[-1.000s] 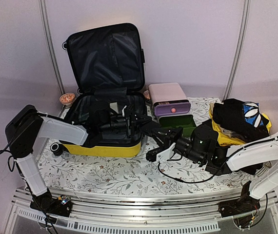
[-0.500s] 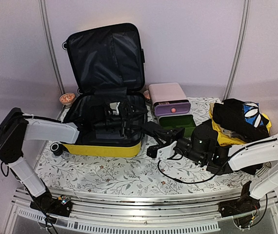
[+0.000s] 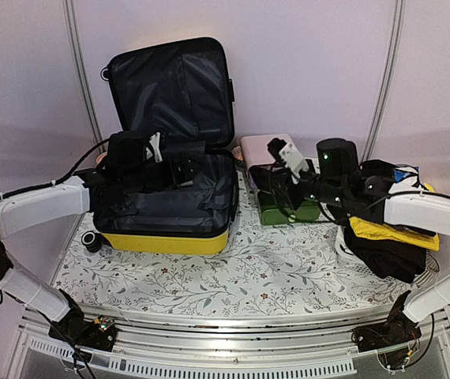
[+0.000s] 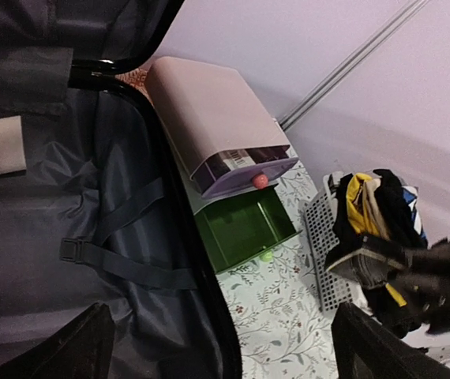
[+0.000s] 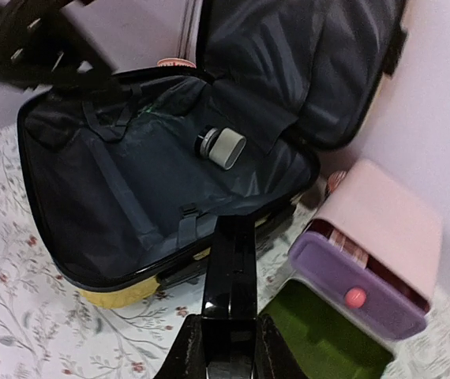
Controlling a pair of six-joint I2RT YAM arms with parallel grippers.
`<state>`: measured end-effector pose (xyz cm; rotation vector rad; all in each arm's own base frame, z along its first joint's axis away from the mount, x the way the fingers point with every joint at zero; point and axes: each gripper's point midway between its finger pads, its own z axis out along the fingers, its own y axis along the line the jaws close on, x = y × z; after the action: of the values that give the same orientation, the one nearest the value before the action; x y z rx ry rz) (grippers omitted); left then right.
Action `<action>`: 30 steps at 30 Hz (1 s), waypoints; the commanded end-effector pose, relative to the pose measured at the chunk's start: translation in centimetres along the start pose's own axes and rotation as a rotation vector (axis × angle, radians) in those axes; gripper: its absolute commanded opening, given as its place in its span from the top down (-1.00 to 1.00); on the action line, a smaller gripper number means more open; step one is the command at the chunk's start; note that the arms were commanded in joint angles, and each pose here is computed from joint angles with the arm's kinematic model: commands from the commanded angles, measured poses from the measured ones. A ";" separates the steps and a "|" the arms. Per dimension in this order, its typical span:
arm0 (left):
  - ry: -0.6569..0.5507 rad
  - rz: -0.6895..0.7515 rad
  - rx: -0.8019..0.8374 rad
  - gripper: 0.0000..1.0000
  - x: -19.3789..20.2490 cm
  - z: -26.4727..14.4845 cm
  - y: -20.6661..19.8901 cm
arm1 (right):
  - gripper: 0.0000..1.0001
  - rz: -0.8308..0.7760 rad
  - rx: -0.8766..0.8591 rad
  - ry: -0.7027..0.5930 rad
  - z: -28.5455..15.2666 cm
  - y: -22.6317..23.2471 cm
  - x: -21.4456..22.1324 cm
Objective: Open, take out, and arrange the luggage
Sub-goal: Pass from the left arm to the right, then place the makeup in the drawer.
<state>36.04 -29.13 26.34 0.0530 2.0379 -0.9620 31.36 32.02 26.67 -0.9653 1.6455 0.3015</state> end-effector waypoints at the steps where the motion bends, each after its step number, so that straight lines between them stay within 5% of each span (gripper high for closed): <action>1: -0.009 0.194 -0.050 -0.96 0.8 -1.2 1.6 | 0.96 0.664 -0.102 0.247 0.0 -2.1 4.7; 4: -0.049 0.208 -0.049 -0.97 0.2 -1.7 1.5 | 0.97 0.969 -0.089 0.249 0.0 -4.5 6.1; 14: -0.050 0.194 -0.028 -0.97 0.3 -1.2 1.4 | 0.97 1.573 0.214 0.199 2.0 -7.7 10.0; 21: -0.036 0.159 -0.014 -0.97 0.9 -0.8 1.4 | 0.98 1.799 0.403 0.205 3.2 -8.9 13.1; 30: -0.032 0.133 -0.003 -0.97 1.5 -0.8 1.6 | 0.98 2.016 0.351 0.162 7.8 -8.5 14.0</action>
<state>35.17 -27.80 24.56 0.1785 1.9924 -0.8417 40.45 23.97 13.35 1.1230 2.2365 1.0165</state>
